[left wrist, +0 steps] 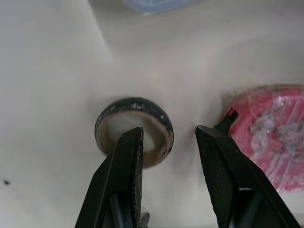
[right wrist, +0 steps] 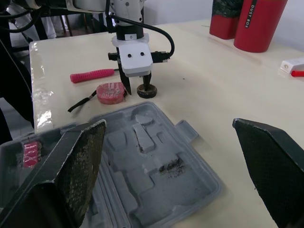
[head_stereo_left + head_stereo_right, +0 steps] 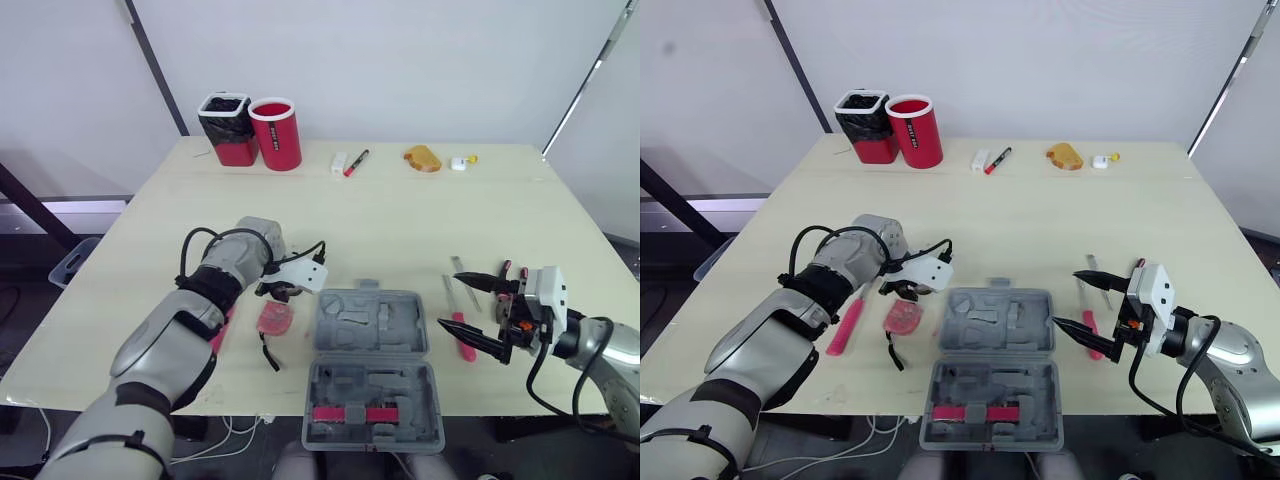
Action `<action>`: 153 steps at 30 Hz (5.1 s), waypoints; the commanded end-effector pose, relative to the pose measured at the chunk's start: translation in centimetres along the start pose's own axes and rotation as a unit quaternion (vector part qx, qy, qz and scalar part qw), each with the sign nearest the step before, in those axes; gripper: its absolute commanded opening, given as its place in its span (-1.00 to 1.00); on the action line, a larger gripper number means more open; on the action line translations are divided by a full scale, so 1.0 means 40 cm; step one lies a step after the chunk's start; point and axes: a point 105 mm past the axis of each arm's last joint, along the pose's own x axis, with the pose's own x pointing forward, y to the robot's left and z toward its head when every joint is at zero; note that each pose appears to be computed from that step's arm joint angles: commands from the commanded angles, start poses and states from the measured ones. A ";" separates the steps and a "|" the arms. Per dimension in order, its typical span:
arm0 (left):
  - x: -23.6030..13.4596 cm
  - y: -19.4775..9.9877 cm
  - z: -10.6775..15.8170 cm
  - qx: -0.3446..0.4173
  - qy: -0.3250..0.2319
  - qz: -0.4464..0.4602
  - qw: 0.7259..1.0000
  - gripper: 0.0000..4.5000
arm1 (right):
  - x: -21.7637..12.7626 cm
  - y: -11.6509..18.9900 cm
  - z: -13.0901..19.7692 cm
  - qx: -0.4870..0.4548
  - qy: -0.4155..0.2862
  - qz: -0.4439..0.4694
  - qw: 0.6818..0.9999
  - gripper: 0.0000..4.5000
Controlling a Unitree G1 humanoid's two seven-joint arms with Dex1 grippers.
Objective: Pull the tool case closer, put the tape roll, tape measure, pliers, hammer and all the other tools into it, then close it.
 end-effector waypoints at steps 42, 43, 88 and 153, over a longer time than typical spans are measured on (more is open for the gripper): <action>-0.071 -0.049 0.204 -0.055 -0.208 -0.092 0.972 -0.97 | -0.046 0.017 -0.026 -0.014 0.025 0.050 0.998 1.00; -0.067 -0.046 0.201 -0.053 -0.206 -0.092 0.973 -0.97 | -0.044 0.018 -0.023 -0.013 0.022 0.049 0.998 1.00; -0.031 0.021 0.169 -0.060 -0.216 -0.094 0.970 -0.69 | -0.021 0.018 -0.012 -0.020 0.017 0.020 0.999 1.00; -0.008 -0.002 0.135 -0.152 -0.486 0.056 0.859 -0.78 | -0.017 -0.008 -0.035 -0.043 0.009 -0.007 0.999 1.00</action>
